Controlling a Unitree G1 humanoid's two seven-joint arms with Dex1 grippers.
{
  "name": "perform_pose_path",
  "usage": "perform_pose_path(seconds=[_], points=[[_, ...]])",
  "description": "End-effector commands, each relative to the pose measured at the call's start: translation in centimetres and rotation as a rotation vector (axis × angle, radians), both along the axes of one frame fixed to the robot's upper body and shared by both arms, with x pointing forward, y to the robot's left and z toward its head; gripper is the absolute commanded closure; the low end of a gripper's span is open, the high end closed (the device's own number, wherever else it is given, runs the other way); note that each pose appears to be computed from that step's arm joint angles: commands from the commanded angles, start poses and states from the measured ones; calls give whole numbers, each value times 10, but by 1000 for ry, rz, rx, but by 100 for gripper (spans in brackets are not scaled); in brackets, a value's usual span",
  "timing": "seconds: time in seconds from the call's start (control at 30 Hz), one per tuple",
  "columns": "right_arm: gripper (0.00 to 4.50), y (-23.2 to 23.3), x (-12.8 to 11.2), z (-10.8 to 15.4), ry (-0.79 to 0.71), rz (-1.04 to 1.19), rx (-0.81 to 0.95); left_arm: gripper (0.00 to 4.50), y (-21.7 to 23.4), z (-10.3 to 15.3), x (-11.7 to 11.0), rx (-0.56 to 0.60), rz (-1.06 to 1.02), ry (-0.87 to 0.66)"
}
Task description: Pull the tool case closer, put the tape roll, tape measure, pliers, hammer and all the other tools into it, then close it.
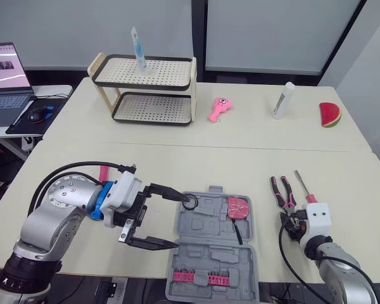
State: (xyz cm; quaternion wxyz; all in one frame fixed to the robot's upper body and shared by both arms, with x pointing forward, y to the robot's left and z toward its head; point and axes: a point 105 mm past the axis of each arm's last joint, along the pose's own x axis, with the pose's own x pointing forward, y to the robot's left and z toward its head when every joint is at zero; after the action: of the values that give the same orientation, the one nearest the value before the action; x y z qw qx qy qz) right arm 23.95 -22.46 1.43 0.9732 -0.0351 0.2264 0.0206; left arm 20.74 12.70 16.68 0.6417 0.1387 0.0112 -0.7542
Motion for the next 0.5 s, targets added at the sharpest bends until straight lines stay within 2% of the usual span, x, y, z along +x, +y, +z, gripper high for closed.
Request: perform_pose_path(seconds=[0.03, 0.23, 0.5], points=[[225, -4, -5, -6, 23, -29, 7, 0, -5, 4, -3, -11, -25, -17], [321, -1, -1, 1, -15, -7, -7, 0, -1, 1, 0, 1, -2, -11], [326, 3, 8, 33, -108, 92, -80, 0, 10, -5, 5, 39, 57, -6]])
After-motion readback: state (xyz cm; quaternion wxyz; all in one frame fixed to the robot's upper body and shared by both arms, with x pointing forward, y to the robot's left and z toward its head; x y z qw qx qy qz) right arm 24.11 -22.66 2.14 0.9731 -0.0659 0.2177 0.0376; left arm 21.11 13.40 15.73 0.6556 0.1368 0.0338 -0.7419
